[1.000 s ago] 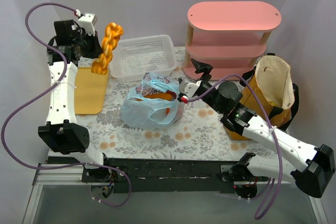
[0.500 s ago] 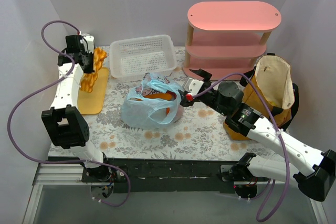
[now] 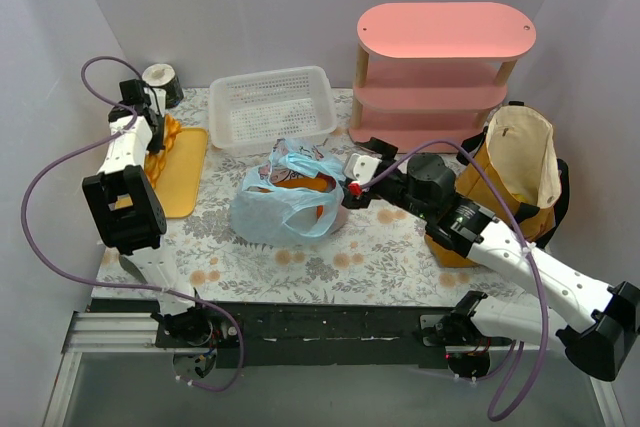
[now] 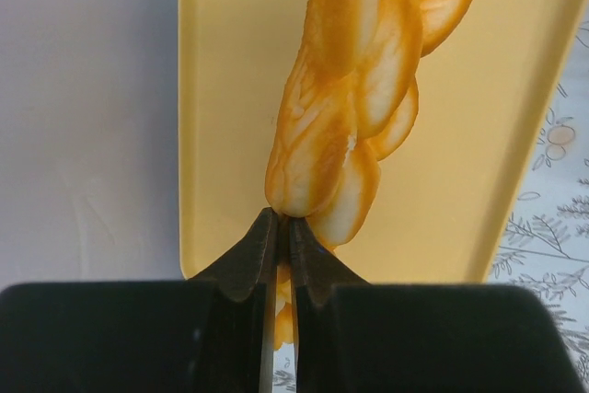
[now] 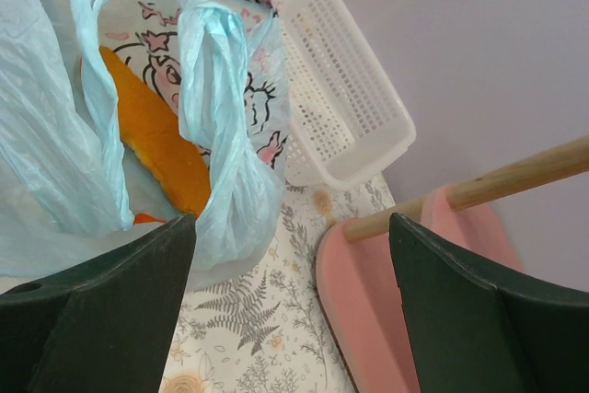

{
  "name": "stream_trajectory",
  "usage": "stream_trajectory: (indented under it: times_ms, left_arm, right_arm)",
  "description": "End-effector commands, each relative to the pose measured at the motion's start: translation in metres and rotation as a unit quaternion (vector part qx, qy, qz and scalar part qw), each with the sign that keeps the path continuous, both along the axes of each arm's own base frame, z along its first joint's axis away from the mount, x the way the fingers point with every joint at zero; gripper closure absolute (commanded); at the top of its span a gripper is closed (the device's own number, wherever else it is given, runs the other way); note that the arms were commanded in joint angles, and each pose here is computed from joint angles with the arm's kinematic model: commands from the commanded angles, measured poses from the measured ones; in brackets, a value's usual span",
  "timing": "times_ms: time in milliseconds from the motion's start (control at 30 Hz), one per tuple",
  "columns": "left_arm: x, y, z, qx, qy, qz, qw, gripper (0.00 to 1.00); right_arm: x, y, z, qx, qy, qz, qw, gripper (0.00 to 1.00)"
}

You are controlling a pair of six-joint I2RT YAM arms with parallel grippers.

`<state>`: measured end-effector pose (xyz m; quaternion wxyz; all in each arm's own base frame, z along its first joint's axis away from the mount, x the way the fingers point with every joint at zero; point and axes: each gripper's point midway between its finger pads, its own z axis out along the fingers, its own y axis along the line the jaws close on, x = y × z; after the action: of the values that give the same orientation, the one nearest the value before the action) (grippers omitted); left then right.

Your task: Untie the knot of the grocery bags and take out the mixed food

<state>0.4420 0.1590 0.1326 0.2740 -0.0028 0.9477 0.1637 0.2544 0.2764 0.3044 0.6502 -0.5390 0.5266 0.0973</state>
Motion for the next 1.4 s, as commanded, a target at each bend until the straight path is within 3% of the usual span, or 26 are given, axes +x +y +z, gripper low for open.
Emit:
stream_trajectory:
  times_ms: [0, 167, 533, 1067, 1100, 1133, 1167, 1333, 1367]
  left_arm:
    - [0.014, 0.009, 0.01, 0.004, -0.022, 0.01, 1.0, 1.0]
    - [0.015, 0.01, -0.011, -0.019, -0.021, 0.027, 0.999, 1.0]
    - [0.0, 0.053, -0.04, 0.004, -0.028, 0.046, 0.999, 1.0]
    - [-0.009, 0.069, -0.067, 0.008, -0.024, 0.11, 0.994, 1.0]
    - [-0.008, 0.069, -0.064, 0.009, -0.024, 0.108, 0.994, 0.98]
    - [-0.008, 0.07, -0.06, 0.012, -0.023, 0.11, 0.994, 0.82]
    - [-0.008, 0.071, -0.057, 0.014, -0.021, 0.112, 0.993, 0.76]
    - [-0.006, 0.064, -0.03, -0.006, -0.026, 0.111, 0.993, 0.55]
    - [-0.002, 0.062, -0.018, -0.007, -0.04, 0.109, 0.993, 0.44]
  right_arm:
    - [0.0, 0.006, 0.011, -0.008, 0.013, 0.012, 1.0, 0.08]
    - [0.003, 0.016, -0.005, -0.036, 0.041, 0.025, 0.998, 0.07]
    - [0.045, 0.022, -0.022, -0.125, -0.021, -0.016, 0.992, 0.09]
    - [0.056, 0.027, -0.006, -0.14, -0.053, -0.016, 0.989, 0.09]
    - [0.056, 0.027, -0.002, -0.133, -0.054, -0.02, 0.989, 0.09]
    - [0.057, 0.025, 0.002, -0.128, -0.058, -0.026, 0.99, 0.08]
    - [0.058, 0.025, 0.006, -0.122, -0.062, -0.028, 0.99, 0.08]
    - [0.058, 0.027, 0.02, -0.097, -0.069, -0.034, 0.992, 0.08]
    - [0.059, 0.027, 0.023, -0.089, -0.068, -0.037, 0.993, 0.07]
